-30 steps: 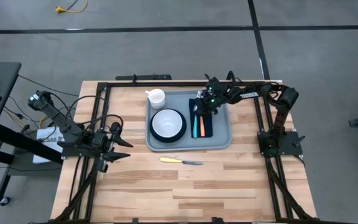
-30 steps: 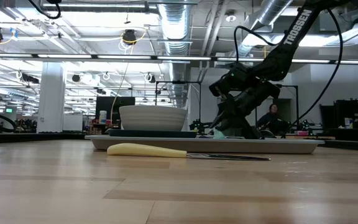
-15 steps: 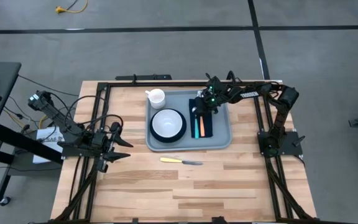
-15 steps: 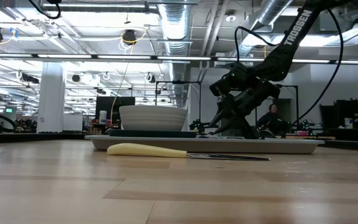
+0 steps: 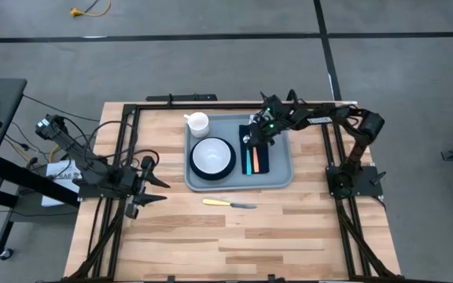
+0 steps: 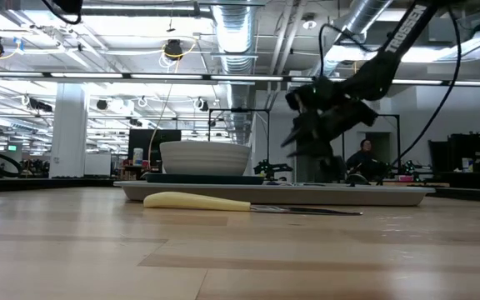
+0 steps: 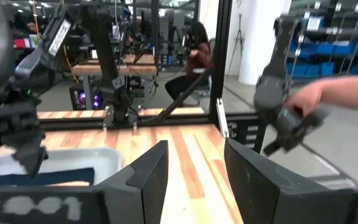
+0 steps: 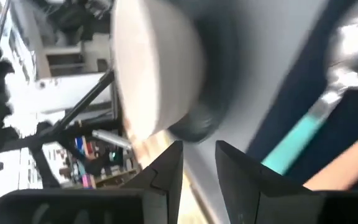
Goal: Set up tray
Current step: Put the yellow knife on top of the black napkin on the gray tray
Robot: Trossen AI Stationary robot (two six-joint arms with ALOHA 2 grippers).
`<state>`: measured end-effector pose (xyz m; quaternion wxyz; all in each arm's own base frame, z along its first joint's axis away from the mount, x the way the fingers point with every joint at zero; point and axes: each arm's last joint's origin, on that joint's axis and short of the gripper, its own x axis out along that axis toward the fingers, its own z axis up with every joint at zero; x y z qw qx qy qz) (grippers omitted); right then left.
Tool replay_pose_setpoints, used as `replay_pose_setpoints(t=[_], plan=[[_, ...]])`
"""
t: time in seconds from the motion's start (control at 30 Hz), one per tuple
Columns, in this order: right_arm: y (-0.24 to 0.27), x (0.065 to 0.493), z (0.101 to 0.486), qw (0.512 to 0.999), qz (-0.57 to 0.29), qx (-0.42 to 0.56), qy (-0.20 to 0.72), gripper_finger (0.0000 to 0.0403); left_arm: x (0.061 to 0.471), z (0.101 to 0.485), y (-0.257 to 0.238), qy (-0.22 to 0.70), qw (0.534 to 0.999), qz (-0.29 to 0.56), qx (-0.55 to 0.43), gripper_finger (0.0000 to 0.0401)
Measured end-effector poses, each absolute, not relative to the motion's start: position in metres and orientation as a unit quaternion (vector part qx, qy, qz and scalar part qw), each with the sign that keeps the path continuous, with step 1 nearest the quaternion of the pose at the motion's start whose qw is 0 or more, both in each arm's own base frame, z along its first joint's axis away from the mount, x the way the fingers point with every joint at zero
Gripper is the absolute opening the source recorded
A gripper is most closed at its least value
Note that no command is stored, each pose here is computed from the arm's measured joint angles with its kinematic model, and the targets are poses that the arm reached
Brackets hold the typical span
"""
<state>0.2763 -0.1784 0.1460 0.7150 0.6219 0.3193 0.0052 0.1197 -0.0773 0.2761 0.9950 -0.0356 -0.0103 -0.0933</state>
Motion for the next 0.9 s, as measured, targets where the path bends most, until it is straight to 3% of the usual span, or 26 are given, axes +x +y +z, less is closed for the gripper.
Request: replay_pose_setpoints(t=[0.33,0.67,0.9], plan=[[-0.129,0.255,0.227,0.809,0.034,0.496,0.314,0.0088,0.141,0.252,-0.094,0.069,0.993,-0.088,0.029,0.0145],[-0.052,0.214,0.278,0.885,-0.122,0.29,0.342,0.0088,0.196,0.22,-0.113,0.184,0.982,-0.026,0.032,0.0145],[0.0,0.2,0.295,0.912,-0.127,0.228,0.315,0.0088,0.245,0.196,-0.12,0.262,0.964,-0.033,0.032,0.0145]])
